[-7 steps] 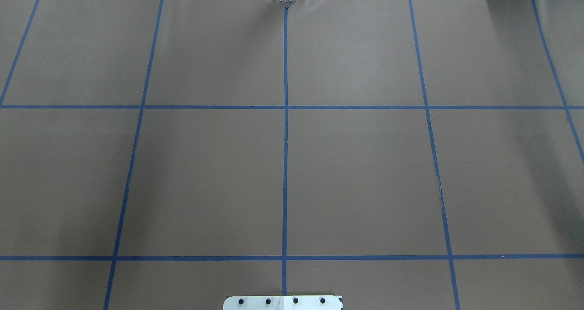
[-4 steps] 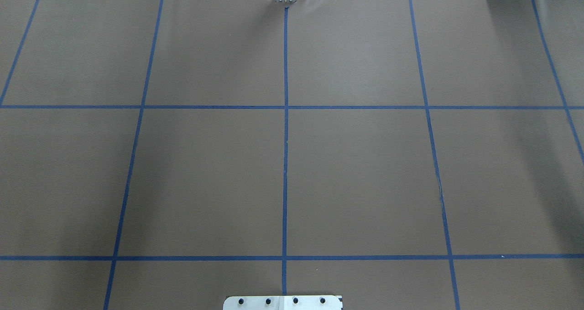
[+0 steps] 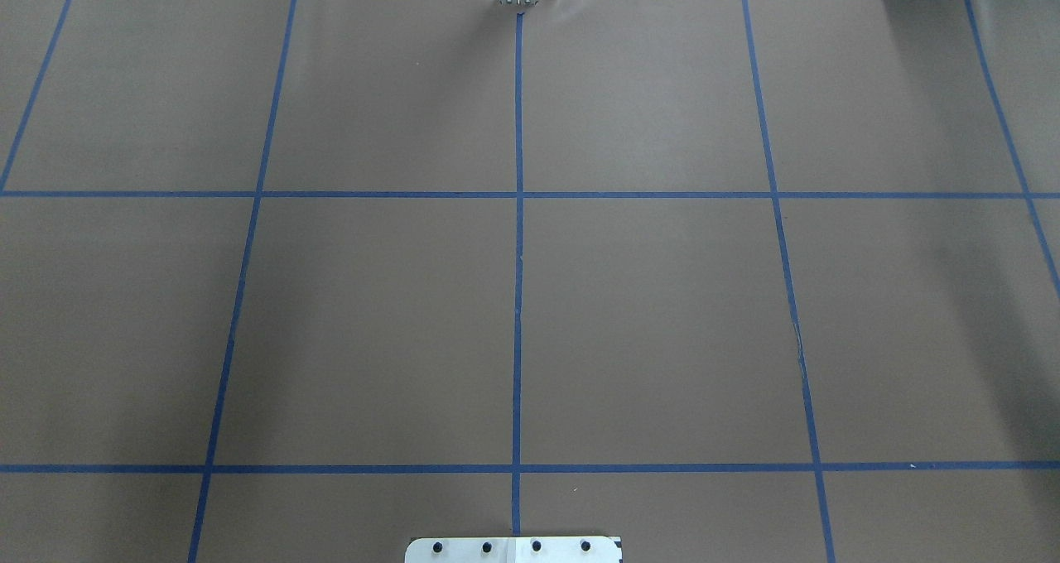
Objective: Place and press bell with both arms
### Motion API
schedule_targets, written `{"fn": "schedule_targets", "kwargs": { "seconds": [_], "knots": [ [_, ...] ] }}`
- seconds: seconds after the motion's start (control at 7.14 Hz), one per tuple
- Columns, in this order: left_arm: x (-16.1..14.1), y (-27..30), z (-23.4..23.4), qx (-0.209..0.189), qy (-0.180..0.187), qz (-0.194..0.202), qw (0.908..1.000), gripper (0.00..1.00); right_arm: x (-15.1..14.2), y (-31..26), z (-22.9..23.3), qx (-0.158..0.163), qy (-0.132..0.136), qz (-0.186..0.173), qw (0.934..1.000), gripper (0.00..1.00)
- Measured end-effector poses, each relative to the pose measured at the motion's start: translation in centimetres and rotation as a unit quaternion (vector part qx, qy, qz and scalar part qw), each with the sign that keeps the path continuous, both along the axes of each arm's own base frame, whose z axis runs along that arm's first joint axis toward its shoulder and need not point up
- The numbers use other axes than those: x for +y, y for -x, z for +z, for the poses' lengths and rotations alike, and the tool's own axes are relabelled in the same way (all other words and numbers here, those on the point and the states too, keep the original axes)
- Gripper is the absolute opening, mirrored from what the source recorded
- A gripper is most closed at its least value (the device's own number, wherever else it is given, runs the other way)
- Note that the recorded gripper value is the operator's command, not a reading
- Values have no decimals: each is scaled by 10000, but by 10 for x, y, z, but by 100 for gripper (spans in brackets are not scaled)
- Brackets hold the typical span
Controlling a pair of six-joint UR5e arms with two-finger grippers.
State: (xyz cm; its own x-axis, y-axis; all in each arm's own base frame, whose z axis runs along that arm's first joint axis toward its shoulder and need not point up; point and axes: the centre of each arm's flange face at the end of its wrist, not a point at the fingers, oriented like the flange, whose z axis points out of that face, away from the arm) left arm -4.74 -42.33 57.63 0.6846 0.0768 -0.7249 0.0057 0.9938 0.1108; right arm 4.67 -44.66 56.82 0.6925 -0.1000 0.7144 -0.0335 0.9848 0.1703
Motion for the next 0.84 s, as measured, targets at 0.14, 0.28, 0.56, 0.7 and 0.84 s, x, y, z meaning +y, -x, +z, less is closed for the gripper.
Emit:
{"fn": "schedule_targets", "kwargs": {
  "seconds": [0.14, 0.28, 0.56, 0.7, 0.84],
  "knots": [
    [0, 0, -1, 5, -3, -1, 10000, 100, 1, 0, -1, -1, -8, -5, 10000, 100],
    [0, 0, -1, 8, -6, 2, 10000, 100, 0, 1, -1, 2, -36, -27, 10000, 100],
    [0, -1, -2, 9, -38, 4, 10000, 100, -1, 3, 1, -9, -176, -51, 9998, 100],
    [-1, -1, -3, 8, -51, -2, 10000, 100, -1, 4, 2, -26, -251, -71, 9997, 100],
    [1, -1, -1, 12, -21, -20, 10000, 100, -1, 7, 3, -59, -285, -114, 9995, 100]
  ]
}}
